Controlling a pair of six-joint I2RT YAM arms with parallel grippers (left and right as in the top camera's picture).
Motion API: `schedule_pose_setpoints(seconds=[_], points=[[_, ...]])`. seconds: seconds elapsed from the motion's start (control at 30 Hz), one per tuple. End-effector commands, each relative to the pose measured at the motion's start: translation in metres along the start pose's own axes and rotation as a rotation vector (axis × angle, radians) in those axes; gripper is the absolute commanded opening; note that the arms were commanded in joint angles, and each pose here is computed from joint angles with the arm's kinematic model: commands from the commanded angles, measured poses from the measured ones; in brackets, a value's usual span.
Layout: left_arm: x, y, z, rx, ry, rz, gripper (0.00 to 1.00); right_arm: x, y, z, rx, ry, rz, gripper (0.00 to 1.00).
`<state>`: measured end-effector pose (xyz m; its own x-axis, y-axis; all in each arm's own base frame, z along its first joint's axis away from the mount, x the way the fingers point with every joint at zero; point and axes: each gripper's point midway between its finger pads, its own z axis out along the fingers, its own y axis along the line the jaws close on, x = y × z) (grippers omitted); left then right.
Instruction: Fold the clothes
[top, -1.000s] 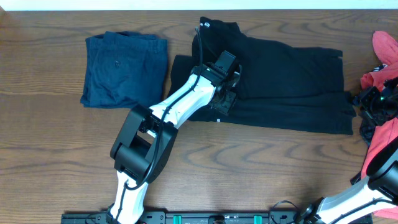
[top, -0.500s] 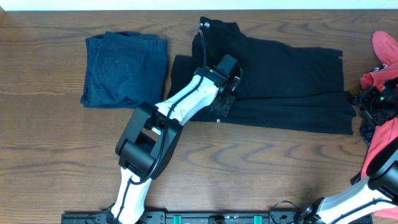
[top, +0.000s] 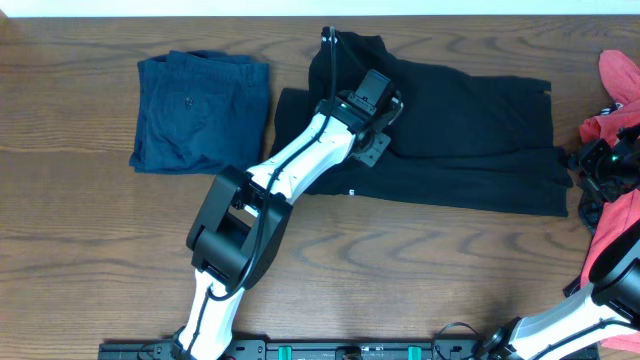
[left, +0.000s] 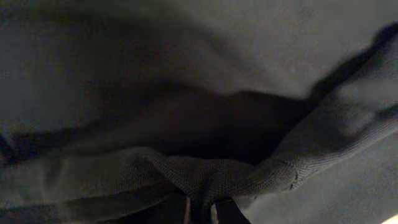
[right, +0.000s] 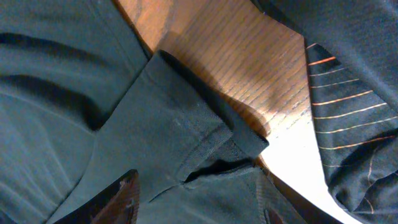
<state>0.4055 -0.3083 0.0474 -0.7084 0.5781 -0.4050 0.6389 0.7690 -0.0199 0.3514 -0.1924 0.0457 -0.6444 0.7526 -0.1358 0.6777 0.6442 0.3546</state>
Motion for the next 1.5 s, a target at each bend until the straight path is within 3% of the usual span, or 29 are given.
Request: schedule_pose_setpoints(seconds=[0.0,0.13,0.2,0.43,0.5,0.53,0.67,0.7,0.73,0.77,0.8,0.83,1.2,1.47], points=[[-0.007,0.0,0.004,-0.013,-0.022,0.073,0.06,0.0,0.013,-0.004,-0.022,-0.007,-0.019,0.58],[-0.016,0.0,0.006,-0.017,-0.063,0.088,0.07,0.0,0.013,-0.004,-0.022,-0.007,-0.019,0.58],[-0.022,0.0,0.006,-0.019,-0.09,0.089,0.12,0.0,0.013,-0.004,-0.022,-0.007,-0.019,0.58],[-0.015,0.0,0.006,-0.018,-0.062,0.087,0.58,0.001,0.014,-0.003,-0.022,-0.005,-0.024,0.59],[-0.003,0.001,0.007,-0.015,-0.013,0.083,0.93,0.001,0.014,-0.003,-0.023,-0.005,-0.024,0.58],[0.003,0.002,0.007,-0.018,0.01,0.081,0.99,0.001,0.014,-0.003,-0.023,-0.005,-0.024,0.58],[0.026,0.008,0.005,-0.045,0.108,0.071,1.0,0.001,0.014,-0.003,-0.023,-0.005,-0.024,0.59],[0.029,0.008,0.006,-0.047,0.119,0.071,0.9,0.001,0.014,-0.003,-0.023,-0.005,-0.024,0.59],[0.031,0.008,0.007,-0.047,0.12,0.072,0.72,0.001,0.014,-0.003,-0.023,-0.005,-0.024,0.59],[0.031,0.008,0.009,-0.048,0.114,0.071,0.47,0.001,0.014,-0.003,-0.023,-0.006,-0.024,0.58],[0.03,0.01,0.012,-0.05,0.103,0.068,0.15,0.001,0.014,-0.003,-0.023,-0.006,-0.024,0.59],[0.03,0.012,0.015,-0.052,0.093,0.065,0.06,0.001,0.014,-0.003,-0.023,-0.005,-0.024,0.59],[0.043,0.025,0.049,-0.055,0.112,0.033,0.06,0.001,0.014,-0.003,-0.022,-0.006,-0.025,0.58],[0.009,0.044,0.048,-0.102,-0.026,0.013,0.06,0.002,0.014,-0.003,-0.021,0.0,-0.023,0.59]])
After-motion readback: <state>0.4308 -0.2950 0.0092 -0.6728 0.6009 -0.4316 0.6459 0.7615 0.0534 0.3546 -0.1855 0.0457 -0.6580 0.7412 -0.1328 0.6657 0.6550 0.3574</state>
